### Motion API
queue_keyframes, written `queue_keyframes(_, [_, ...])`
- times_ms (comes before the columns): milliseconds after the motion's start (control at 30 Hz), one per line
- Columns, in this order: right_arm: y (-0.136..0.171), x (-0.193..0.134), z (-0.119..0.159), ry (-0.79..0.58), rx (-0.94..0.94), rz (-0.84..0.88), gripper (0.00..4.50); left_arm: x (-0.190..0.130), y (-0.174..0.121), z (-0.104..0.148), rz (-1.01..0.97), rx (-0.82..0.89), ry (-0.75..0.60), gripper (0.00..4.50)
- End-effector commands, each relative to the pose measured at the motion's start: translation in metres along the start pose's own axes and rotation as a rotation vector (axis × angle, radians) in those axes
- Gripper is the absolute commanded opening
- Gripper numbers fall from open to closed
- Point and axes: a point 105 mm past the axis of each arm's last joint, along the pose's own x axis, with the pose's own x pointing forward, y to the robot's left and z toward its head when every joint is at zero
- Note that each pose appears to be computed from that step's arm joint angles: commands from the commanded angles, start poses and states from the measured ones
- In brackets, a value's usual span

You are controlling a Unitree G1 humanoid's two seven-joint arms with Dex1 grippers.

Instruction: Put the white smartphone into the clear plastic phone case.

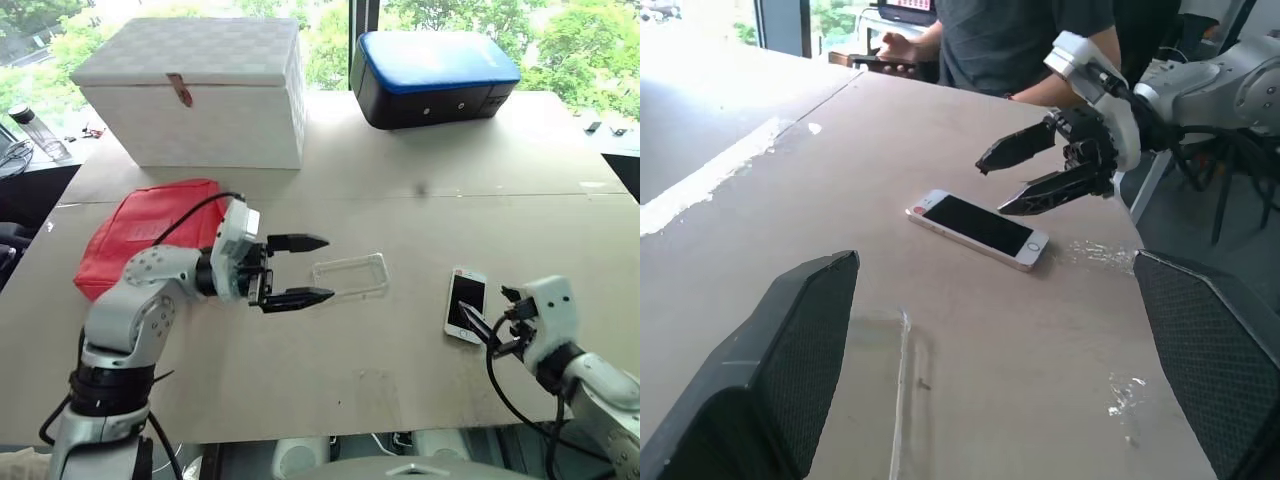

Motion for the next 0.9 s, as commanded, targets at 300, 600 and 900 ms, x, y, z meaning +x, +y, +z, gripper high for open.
queue_keyframes(300, [-0.003,0.006,-0.021,0.202,0.100,-0.059,4.50,-0.002,0.004,0.005,-0.031,0.039,0.029,4.46])
queue_keyframes(600, [0.027,0.026,-0.036,0.336,0.261,-0.021,4.50,0.001,0.005,0.001,-0.041,0.025,0.031,4.46])
queue_keyframes(900, [0.040,0.038,-0.048,0.473,0.119,-0.088,4.50,-0.001,0.011,0.008,-0.041,0.044,0.041,4.46])
